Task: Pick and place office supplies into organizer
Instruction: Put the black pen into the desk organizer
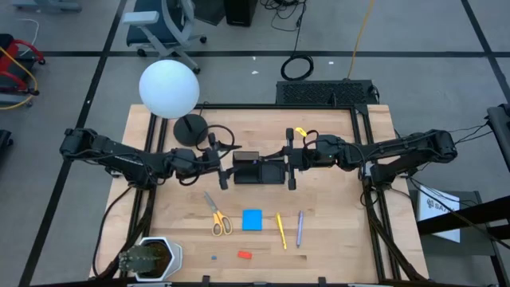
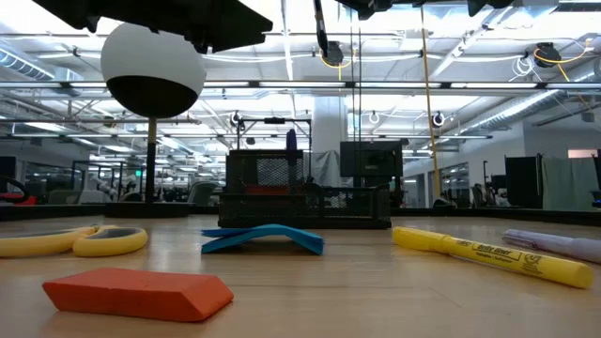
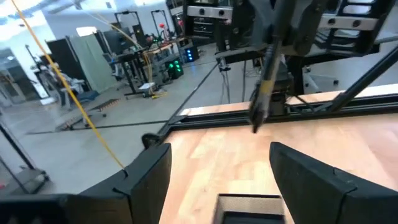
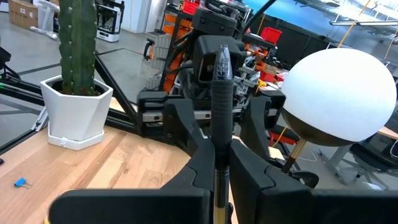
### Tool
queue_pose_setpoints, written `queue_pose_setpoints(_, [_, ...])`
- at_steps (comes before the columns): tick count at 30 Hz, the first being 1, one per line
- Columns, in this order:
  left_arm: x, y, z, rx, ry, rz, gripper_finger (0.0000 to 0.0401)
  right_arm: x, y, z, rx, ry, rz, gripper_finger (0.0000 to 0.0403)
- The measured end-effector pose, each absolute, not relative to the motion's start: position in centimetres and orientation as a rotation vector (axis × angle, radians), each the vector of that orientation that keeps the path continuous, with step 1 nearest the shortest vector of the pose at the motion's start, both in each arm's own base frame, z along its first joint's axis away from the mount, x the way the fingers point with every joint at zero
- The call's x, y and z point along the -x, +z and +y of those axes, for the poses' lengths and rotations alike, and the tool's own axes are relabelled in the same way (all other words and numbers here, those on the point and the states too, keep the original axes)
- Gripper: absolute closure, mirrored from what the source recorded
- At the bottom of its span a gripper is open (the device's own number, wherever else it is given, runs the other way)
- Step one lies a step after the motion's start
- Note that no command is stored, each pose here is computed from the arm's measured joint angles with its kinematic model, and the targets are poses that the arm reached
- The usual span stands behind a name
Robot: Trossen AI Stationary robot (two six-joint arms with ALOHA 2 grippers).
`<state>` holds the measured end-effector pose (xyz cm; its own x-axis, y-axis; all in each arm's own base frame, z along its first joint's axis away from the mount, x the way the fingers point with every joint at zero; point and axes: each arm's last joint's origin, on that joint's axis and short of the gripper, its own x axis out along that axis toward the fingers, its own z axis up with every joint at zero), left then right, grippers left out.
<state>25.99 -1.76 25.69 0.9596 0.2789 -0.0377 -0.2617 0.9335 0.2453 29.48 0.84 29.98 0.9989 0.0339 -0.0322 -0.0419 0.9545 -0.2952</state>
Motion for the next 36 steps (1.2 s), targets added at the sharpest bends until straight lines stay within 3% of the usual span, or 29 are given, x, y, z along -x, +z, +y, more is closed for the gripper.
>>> queue_pose_setpoints(22, [-26.4, 26.2, -1.9, -0.071, 0.231, -0.031, 0.0127, -29.5, 30.3, 1.0, 0.298, 0.084, -0.014, 0.0386])
queue_pose_setpoints(27, [-27.0, 25.8, -1.9, -0.042, 0.13, -0.061, 0.0128, -29.5, 30.3, 1.0, 0.297, 0.084, -0.014, 0.0386])
queue_pose_setpoints(36, [-29.6, 24.6, -1.9, -0.062, 0.122, -0.058, 0.0125, -29.5, 30.4, 1.0, 0.296, 0.084, -0.021, 0.0386])
